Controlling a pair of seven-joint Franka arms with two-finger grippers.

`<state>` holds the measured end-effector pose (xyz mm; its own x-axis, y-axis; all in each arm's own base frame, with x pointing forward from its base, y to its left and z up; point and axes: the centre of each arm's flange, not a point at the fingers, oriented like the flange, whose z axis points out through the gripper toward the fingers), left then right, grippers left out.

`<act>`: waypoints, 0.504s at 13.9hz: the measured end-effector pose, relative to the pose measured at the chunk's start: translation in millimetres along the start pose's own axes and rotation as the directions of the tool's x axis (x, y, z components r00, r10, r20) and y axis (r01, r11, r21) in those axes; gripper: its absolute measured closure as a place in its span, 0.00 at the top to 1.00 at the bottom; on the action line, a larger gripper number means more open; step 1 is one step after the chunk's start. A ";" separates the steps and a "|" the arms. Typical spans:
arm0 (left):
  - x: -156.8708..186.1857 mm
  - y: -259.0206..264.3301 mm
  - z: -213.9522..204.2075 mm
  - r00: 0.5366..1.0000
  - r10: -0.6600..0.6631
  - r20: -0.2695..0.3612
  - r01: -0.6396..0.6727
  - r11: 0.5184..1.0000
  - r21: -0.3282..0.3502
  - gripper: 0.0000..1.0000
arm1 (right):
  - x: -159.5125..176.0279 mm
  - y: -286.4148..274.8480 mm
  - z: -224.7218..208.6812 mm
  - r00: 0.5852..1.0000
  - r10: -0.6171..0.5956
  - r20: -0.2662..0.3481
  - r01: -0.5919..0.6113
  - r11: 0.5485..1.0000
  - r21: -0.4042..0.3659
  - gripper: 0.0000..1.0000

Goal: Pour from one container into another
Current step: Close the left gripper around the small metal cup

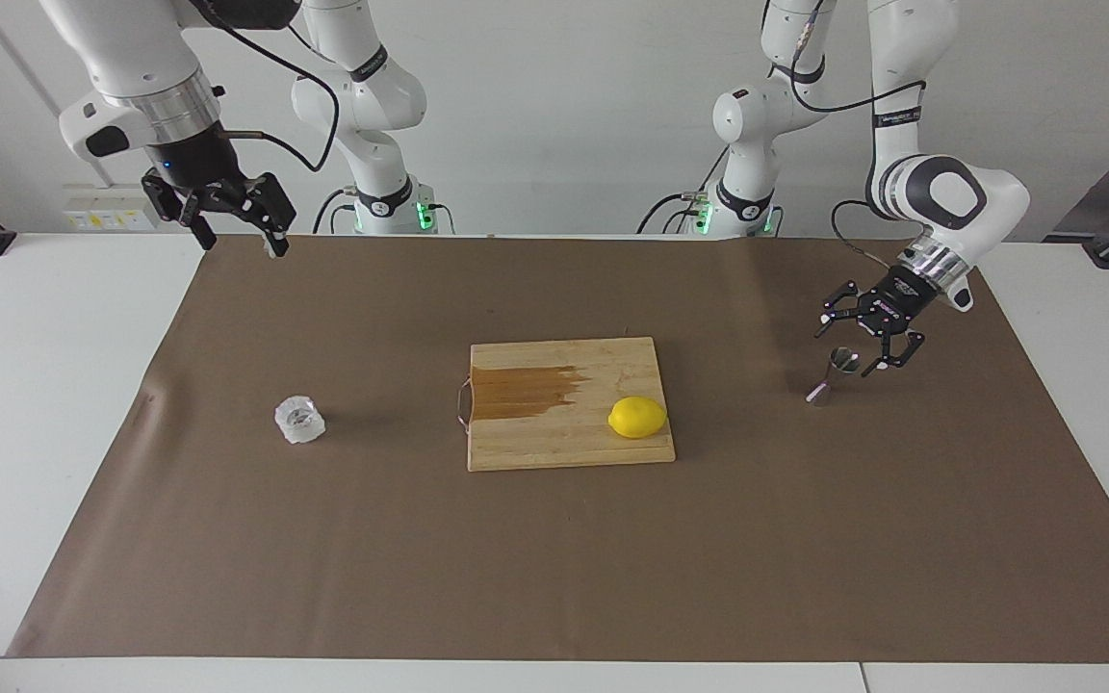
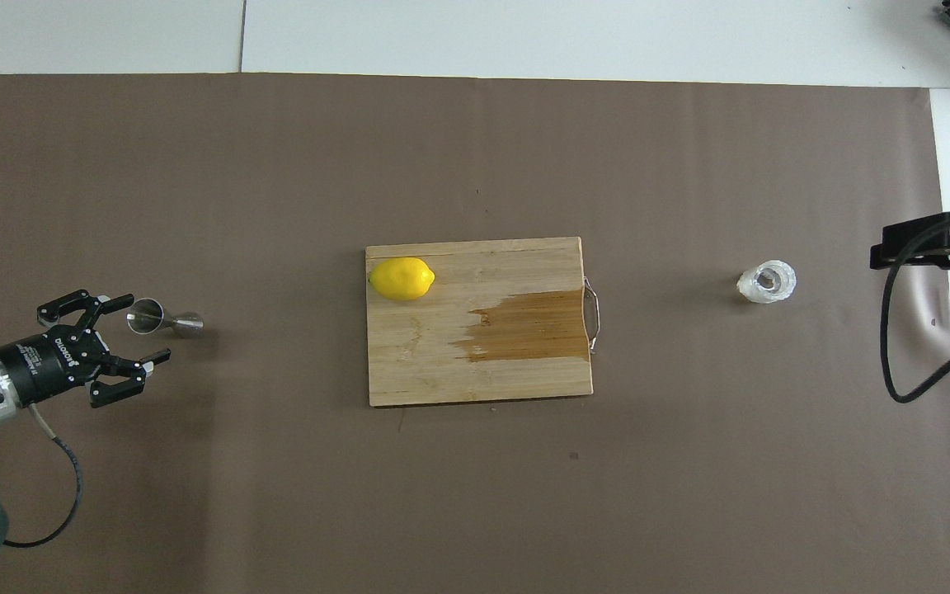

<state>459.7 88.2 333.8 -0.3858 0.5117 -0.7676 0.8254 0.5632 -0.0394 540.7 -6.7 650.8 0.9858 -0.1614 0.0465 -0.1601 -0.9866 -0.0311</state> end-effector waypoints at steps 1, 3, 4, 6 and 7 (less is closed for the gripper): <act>-0.2 0.4 -0.3 1.000 0.001 0.000 -0.001 1.000 -0.002 1.00 | 0.0 0.0 0.0 1.000 0.000 0.000 0.000 1.000 0.000 1.00; -0.5 1.2 -0.9 1.000 0.003 -0.002 -0.003 1.000 -0.007 0.96 | 0.0 0.0 0.0 1.000 0.000 0.000 0.000 1.000 0.000 1.00; -0.8 1.4 -1.1 1.000 0.004 -0.002 -0.004 1.000 -0.008 0.96 | 0.0 0.0 0.0 1.000 0.000 0.000 0.000 1.000 0.000 1.00; -1.2 1.8 -1.2 1.000 0.008 -0.003 -0.008 1.000 -0.011 0.89 | 0.0 0.0 0.0 1.000 0.000 0.000 0.000 1.000 0.000 1.00; -1.3 1.8 -0.9 1.000 0.009 -0.004 -0.009 1.000 -0.011 0.87 | 0.0 0.0 0.0 1.000 0.000 0.000 0.000 1.000 0.000 1.00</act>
<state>461.3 89.1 335.2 -0.3803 0.5196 -0.7651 0.8241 0.5659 -0.0253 540.7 -6.7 650.8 0.9858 -0.1614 0.0465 -0.1601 -0.9866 -0.0311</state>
